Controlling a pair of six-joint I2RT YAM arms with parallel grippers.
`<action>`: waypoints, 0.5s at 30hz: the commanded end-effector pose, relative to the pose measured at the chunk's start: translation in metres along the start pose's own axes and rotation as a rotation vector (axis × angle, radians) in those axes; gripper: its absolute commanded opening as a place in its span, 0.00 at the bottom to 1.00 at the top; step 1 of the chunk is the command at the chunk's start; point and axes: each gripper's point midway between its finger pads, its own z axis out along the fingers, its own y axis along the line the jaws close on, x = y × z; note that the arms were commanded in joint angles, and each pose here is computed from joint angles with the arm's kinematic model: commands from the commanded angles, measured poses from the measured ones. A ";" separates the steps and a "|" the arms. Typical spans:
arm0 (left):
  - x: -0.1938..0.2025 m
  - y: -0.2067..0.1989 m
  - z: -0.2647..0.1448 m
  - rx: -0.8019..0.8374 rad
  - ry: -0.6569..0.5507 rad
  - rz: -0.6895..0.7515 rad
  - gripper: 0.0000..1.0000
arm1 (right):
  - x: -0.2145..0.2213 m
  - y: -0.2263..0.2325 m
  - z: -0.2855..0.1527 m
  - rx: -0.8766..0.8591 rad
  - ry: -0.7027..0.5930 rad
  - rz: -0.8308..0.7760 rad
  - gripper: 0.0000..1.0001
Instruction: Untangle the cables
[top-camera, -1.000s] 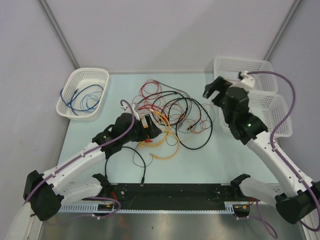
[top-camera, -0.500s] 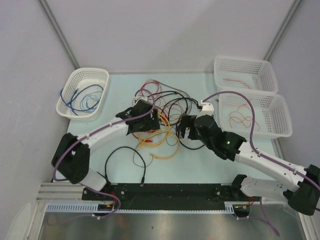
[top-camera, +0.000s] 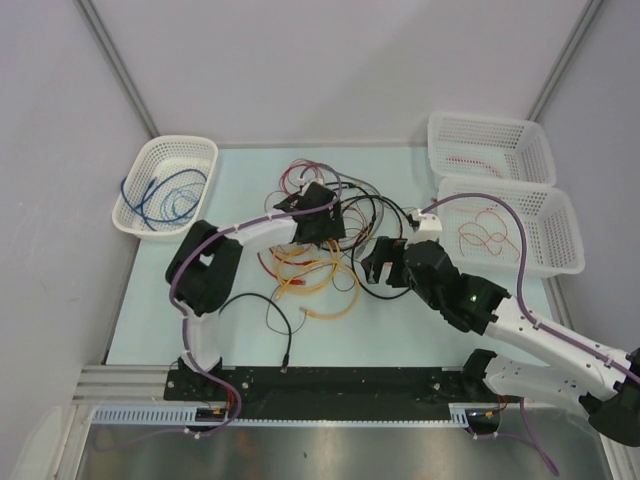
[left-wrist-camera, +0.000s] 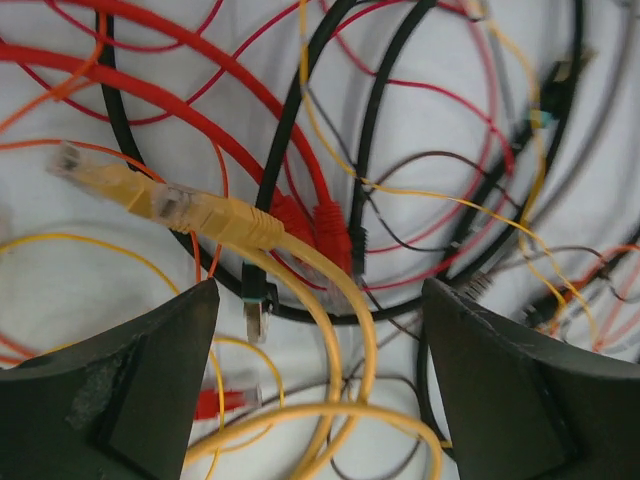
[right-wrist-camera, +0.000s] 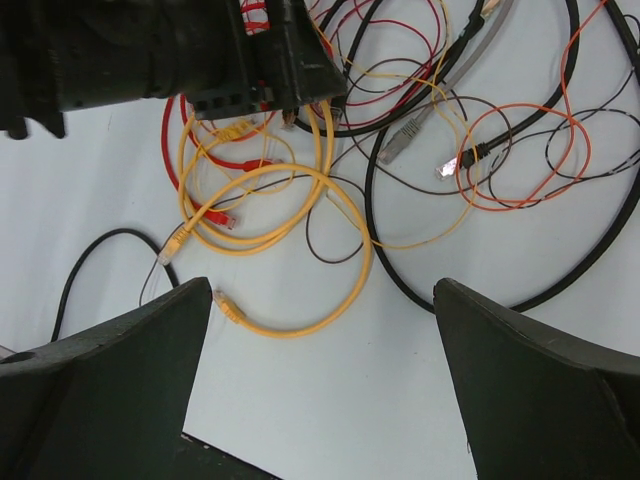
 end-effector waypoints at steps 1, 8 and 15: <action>-0.005 -0.006 0.026 -0.022 -0.006 -0.084 0.86 | -0.003 -0.002 0.004 0.005 -0.008 -0.010 0.99; -0.019 -0.009 0.026 -0.017 -0.039 -0.090 0.53 | -0.008 -0.012 0.005 0.019 -0.009 0.000 0.99; -0.049 -0.014 -0.045 0.067 -0.165 -0.062 0.00 | -0.017 -0.010 0.003 -0.003 -0.042 0.018 0.98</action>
